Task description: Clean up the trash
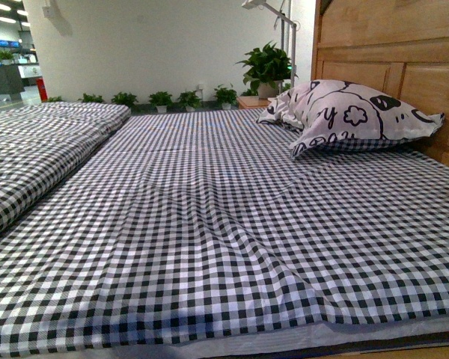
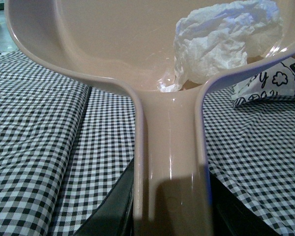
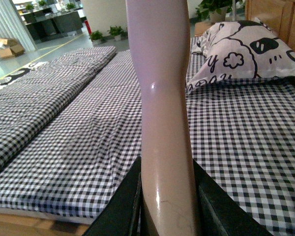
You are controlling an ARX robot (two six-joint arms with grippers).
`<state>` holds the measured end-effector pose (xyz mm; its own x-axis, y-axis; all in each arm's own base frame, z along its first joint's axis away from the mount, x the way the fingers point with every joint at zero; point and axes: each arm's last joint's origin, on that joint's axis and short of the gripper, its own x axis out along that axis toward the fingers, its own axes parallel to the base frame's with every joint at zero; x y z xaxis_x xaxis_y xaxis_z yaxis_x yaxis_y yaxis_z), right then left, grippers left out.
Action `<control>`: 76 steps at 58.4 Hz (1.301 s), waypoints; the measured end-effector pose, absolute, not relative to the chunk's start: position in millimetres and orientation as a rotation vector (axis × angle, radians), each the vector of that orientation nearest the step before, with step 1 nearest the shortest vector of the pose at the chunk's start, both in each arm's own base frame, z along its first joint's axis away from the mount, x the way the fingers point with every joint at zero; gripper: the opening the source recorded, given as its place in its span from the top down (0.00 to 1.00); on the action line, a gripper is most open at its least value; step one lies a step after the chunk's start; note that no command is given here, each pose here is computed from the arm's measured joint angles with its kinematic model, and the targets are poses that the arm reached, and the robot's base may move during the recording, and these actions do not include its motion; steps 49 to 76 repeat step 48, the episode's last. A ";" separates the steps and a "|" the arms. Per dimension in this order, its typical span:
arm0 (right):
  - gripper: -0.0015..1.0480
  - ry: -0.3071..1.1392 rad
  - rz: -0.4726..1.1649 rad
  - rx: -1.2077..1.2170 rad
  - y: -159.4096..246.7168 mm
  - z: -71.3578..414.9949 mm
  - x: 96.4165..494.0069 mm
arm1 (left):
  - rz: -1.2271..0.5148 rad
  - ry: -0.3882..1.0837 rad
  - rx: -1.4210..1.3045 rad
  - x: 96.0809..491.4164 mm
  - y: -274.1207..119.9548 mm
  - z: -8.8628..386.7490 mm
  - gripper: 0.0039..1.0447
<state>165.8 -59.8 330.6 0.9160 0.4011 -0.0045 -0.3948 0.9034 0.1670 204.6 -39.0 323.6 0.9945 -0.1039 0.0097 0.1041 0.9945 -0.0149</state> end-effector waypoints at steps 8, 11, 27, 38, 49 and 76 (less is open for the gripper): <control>0.80 0.039 0.411 0.164 -59.8 330.6 165.7 | -0.104 -0.009 -0.016 204.6 -39.0 323.6 0.75; 0.80 0.039 0.411 0.164 -59.8 330.6 165.8 | -0.104 -0.009 -0.016 204.6 -39.0 323.6 0.75; 0.80 0.039 0.411 0.164 -59.8 330.6 165.7 | -0.104 -0.009 -0.017 204.6 -39.0 323.6 0.75; 0.80 0.039 0.411 0.165 -59.8 330.6 165.7 | -0.104 -0.009 -0.018 204.6 -39.0 323.6 0.75; 0.80 0.039 0.411 0.165 -59.8 330.6 165.7 | -0.104 -0.009 -0.018 204.6 -39.0 323.6 0.75; 0.80 0.039 0.411 0.165 -59.8 330.6 165.7 | -0.104 -0.009 -0.018 204.6 -39.0 323.6 0.75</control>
